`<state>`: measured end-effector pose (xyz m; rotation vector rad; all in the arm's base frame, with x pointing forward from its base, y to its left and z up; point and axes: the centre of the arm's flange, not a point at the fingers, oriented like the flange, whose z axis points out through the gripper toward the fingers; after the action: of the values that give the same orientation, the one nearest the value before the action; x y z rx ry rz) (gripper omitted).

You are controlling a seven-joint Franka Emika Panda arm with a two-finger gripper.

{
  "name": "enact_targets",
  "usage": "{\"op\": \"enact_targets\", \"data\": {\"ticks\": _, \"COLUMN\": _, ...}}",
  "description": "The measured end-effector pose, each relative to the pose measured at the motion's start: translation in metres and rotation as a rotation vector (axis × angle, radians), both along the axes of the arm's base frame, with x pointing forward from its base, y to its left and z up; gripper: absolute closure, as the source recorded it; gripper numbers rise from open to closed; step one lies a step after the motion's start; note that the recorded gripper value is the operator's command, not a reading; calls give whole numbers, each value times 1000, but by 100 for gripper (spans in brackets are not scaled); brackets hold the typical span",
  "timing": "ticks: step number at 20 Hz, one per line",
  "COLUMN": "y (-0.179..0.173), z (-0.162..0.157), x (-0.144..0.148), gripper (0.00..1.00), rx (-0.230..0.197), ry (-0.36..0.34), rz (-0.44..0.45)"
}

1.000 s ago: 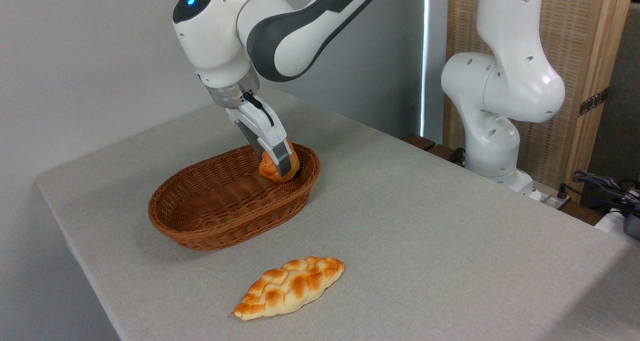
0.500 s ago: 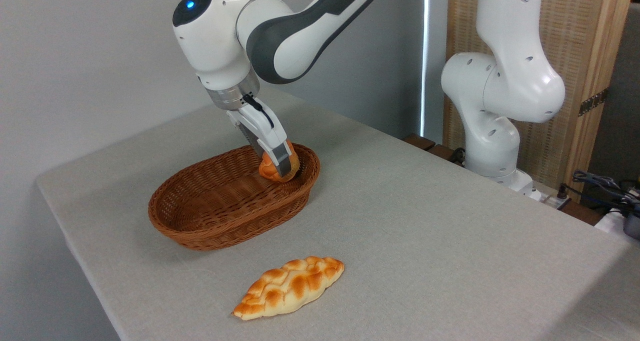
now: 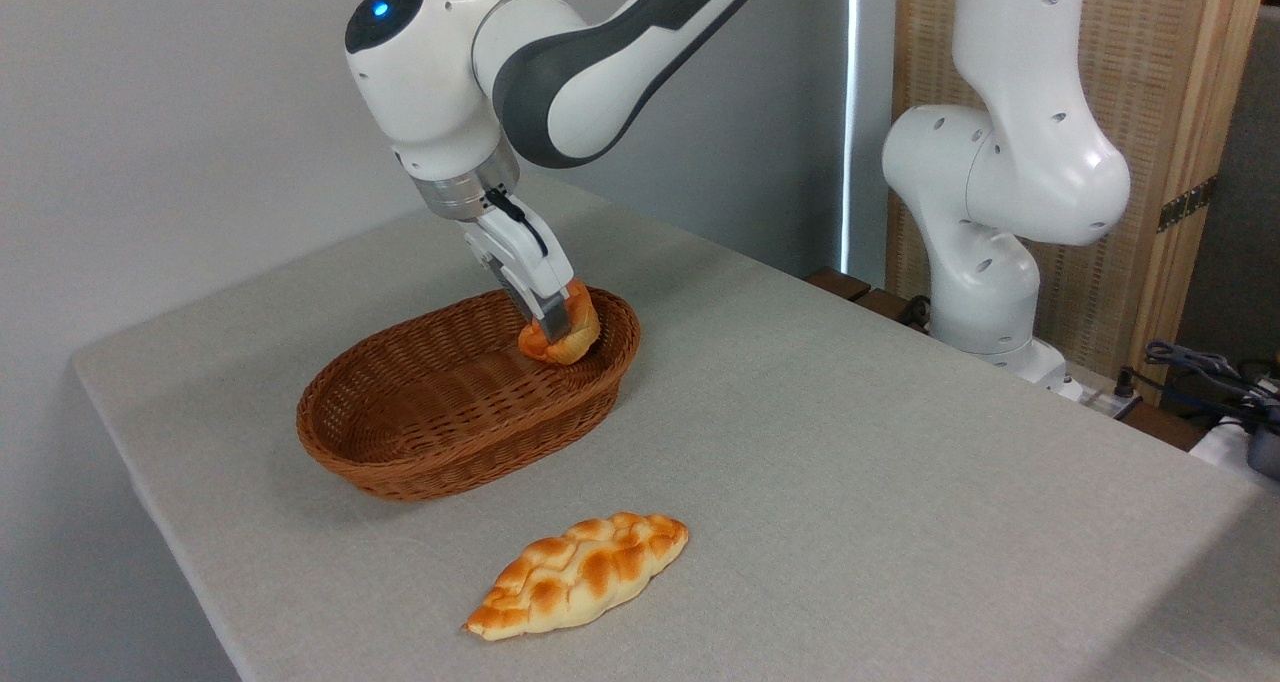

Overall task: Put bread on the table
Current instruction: 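Close the gripper on the round bun inside the basket, then lift the bun out of the basket and carry it past the rim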

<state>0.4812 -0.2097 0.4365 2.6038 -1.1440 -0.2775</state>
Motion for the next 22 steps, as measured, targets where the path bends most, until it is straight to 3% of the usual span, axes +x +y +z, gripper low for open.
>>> {"op": "enact_targets", "data": {"ticks": 2, "y": 1, "z": 8, "x": 5, "gripper": 74, "rx": -7, "ry": -22, "rz": 6}}
{"op": "enact_targets", "data": {"ticks": 8, "y": 29, "z": 71, "x": 40, "gripper": 74, "rx": -51, "ry": -156, "rz": 75}}
{"op": "enact_targets", "data": {"ticks": 12, "y": 49, "z": 90, "x": 52, "gripper": 72, "rx": -58, "ry": -194, "rz": 113}}
{"op": "enact_targets", "data": {"ticks": 15, "y": 73, "z": 98, "x": 55, "gripper": 71, "rx": 16, "ry": -208, "rz": 92}}
{"op": "enact_targets", "data": {"ticks": 18, "y": 113, "z": 109, "x": 45, "gripper": 69, "rx": 101, "ry": -182, "rz": -24}}
{"op": "enact_targets", "data": {"ticks": 22, "y": 174, "z": 120, "x": 39, "gripper": 64, "rx": 96, "ry": -167, "rz": -73}}
